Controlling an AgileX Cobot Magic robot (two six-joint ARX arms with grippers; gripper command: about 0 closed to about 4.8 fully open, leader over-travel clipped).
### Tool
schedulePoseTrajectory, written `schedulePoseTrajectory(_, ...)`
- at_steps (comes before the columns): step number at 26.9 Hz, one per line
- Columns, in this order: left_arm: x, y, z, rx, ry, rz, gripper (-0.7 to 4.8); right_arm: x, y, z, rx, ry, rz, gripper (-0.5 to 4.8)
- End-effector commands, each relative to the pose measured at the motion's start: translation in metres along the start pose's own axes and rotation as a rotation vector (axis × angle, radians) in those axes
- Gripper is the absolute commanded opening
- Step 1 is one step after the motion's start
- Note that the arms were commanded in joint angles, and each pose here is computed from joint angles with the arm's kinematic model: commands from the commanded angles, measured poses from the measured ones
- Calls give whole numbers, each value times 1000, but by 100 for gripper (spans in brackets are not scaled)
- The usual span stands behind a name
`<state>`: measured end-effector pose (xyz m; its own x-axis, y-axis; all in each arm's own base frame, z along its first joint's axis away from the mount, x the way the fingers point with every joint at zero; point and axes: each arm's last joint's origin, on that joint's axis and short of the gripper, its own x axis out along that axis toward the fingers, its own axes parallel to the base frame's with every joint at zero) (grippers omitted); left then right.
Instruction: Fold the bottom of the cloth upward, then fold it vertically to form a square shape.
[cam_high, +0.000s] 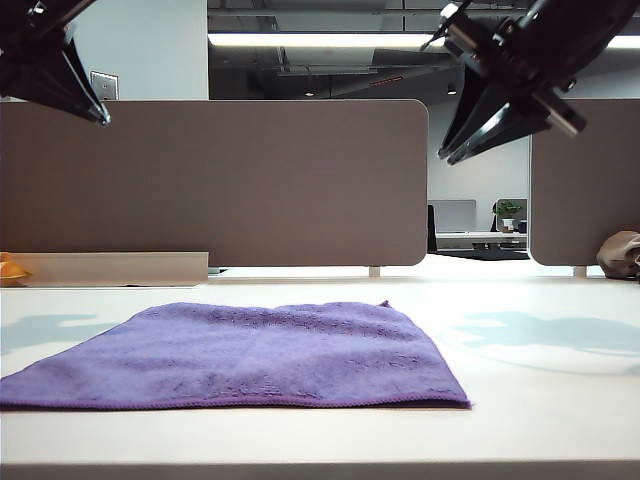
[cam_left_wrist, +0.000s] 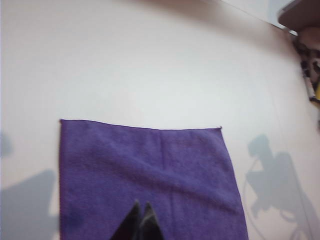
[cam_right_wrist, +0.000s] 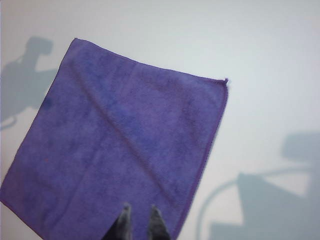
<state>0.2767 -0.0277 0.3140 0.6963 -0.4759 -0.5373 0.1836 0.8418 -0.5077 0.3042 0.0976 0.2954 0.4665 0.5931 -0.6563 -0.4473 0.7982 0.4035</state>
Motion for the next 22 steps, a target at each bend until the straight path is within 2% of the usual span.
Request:
schedulePoseTrajectory(1, 6, -1, 0, -3, 12, 26, -3, 7, -2, 3, 15, -6, 39, 53)
schedulePoseTrajectory(5, 12, 5, -8, -60, 88, 67, 0, 13, -4, -5, 62, 85, 76, 53)
schedulePoseTrajectory(8, 20, 6, -16, -73, 168, 91, 69, 13, -5, -13, 71, 151, 73, 54)
schedulePoseTrajectory(10, 29, 11, -21, -73, 224, 101, 81, 13, -6, -17, 92, 194, 69, 54)
schedulePoseTrajectory(11, 33, 14, -25, -101, 274, 113, 81, 12, -5, -22, 119, 243, 64, 55)
schedulePoseTrajectory(12, 36, 15, -29, -102, 310, 123, 81, 12, -6, -25, 129, 275, 61, 70)
schedulePoseTrajectory(13, 39, 17, -34, -80, 361, 129, 81, 13, -6, -30, 135, 316, 61, 111)
schedulePoseTrajectory(14, 40, 19, -37, -67, 393, 129, 81, 14, -7, -32, 142, 334, 60, 119)
schedulePoseTrajectory(17, 38, 18, -45, -7, 484, 88, 81, 20, -7, -42, 155, 374, 73, 119)
schedulePoseTrajectory(22, 35, 18, -55, -3, 587, 96, 82, 39, -5, -71, 162, 466, 101, 129)
